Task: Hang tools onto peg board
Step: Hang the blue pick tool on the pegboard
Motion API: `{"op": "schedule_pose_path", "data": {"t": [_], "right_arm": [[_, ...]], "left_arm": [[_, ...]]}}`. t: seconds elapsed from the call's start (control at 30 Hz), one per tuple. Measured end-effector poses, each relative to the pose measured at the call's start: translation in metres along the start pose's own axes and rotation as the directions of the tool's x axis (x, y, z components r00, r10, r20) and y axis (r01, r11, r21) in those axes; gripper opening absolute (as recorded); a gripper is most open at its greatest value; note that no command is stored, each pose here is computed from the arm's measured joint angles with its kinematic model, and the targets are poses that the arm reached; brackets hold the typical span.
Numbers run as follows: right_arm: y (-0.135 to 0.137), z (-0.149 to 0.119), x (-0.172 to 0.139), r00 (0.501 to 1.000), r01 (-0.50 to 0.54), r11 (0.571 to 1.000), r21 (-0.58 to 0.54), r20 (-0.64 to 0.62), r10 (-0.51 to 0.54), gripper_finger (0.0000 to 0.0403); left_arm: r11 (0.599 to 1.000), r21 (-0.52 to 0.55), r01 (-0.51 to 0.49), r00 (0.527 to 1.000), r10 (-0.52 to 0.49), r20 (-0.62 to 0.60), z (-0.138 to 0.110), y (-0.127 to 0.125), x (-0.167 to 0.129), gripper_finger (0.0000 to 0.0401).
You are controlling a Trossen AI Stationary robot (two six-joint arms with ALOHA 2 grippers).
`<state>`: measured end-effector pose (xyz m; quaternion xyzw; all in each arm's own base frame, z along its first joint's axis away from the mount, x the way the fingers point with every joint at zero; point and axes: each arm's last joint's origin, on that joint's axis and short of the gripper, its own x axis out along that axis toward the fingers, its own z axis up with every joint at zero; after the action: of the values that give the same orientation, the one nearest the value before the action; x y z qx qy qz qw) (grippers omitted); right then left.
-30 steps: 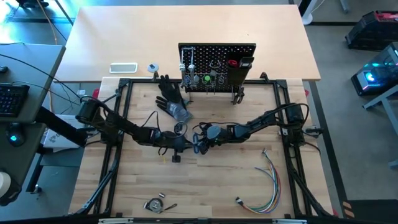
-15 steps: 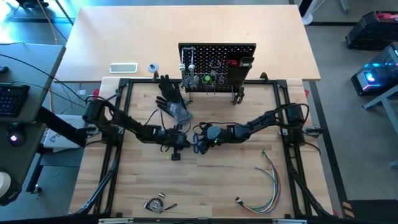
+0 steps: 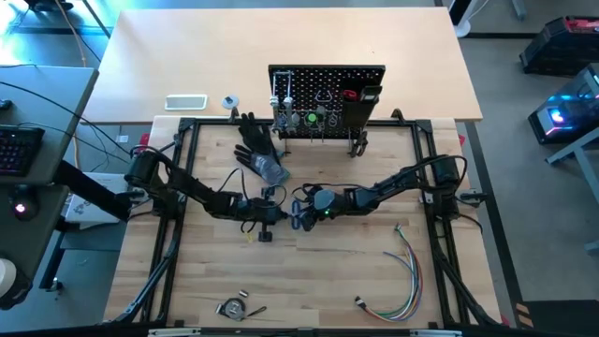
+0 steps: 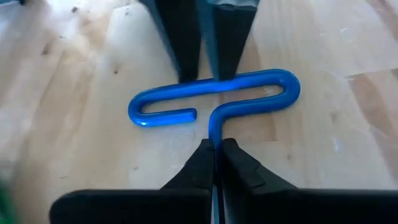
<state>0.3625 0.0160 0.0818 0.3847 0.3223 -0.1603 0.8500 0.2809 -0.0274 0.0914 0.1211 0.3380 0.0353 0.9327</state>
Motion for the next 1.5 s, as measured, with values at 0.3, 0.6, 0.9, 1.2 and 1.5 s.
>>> {"op": "schedule_pose_path", "data": {"t": [0.3,0.6,0.9,1.2,1.5], "right_arm": [[0.002,-0.006,-0.001,1.000,-0.003,1.000,0.009,0.019,0.003,0.0177],[0.000,-0.004,-0.001,1.000,0.002,1.000,0.007,0.020,-0.002,0.0177],[0.003,-0.008,-0.001,1.000,0.002,1.000,-0.016,0.013,-0.001,0.0177],[0.004,-0.010,-0.001,1.000,0.004,1.000,-0.023,0.016,-0.004,0.0177],[0.004,-0.009,-0.001,1.000,0.005,1.000,-0.025,0.016,-0.005,0.0177]], "left_arm": [[1.000,-0.008,-0.026,0.995,0.027,0.093,0.014,0.003,-0.007,0.0004],[0.996,-0.082,0.048,0.999,-0.046,0.020,0.005,0.008,-0.005,0.0009],[0.987,-0.150,0.062,0.998,-0.062,0.004,0.001,0.023,-0.002,0.0122],[0.959,-0.207,0.195,0.979,-0.203,-0.019,-0.007,0.042,0.000,0.0124],[0.955,-0.190,0.227,0.972,-0.234,-0.015,-0.016,0.041,0.012,0.0009]]}}
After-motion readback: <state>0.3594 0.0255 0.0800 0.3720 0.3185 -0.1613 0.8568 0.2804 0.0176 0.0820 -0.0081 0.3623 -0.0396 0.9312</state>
